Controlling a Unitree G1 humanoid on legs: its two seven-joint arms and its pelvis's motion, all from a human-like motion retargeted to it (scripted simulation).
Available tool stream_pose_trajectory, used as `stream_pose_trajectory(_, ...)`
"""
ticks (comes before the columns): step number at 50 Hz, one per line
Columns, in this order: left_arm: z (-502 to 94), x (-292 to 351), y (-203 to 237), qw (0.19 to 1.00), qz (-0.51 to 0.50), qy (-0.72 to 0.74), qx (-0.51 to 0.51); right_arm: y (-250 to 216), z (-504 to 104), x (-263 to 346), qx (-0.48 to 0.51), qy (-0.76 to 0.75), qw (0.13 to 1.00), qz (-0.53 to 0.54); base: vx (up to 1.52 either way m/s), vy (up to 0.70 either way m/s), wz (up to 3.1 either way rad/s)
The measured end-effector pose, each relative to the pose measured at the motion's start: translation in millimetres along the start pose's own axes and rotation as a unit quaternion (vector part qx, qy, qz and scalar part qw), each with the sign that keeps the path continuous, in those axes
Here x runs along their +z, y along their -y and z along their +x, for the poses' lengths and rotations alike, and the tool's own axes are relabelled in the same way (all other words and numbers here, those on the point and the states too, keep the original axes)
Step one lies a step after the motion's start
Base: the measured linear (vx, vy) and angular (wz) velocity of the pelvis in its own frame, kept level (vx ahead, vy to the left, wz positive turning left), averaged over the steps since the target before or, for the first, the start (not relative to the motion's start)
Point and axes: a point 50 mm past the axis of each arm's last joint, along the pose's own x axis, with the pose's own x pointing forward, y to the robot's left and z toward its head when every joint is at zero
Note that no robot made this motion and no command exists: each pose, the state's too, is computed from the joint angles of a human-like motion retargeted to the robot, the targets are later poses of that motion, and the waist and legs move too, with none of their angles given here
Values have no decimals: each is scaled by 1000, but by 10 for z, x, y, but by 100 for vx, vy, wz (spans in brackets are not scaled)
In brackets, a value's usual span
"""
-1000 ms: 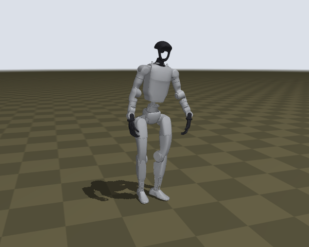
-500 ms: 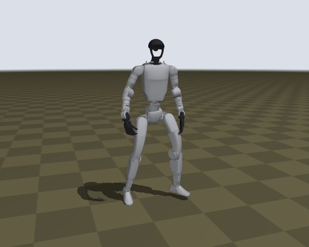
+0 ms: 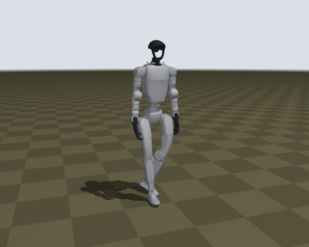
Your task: Kungfu
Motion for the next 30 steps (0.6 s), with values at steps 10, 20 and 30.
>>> stream_pose_trajectory(10, -50, 585, -558, 986, 152, 42, -48, -155, -23, -256, 7, -20, 999, 26, -51, -8, 38)
stream_pose_trajectory(20, -194, 1103, -795, 974, 167, 140, -65, -22, -16, -146, -9, -26, 999, -19, -49, 1, -18)
stream_pose_trajectory(30, -65, 613, -479, 983, 118, 79, -113, 86, -70, -339, -43, -67, 996, 26, -10, -14, -48)
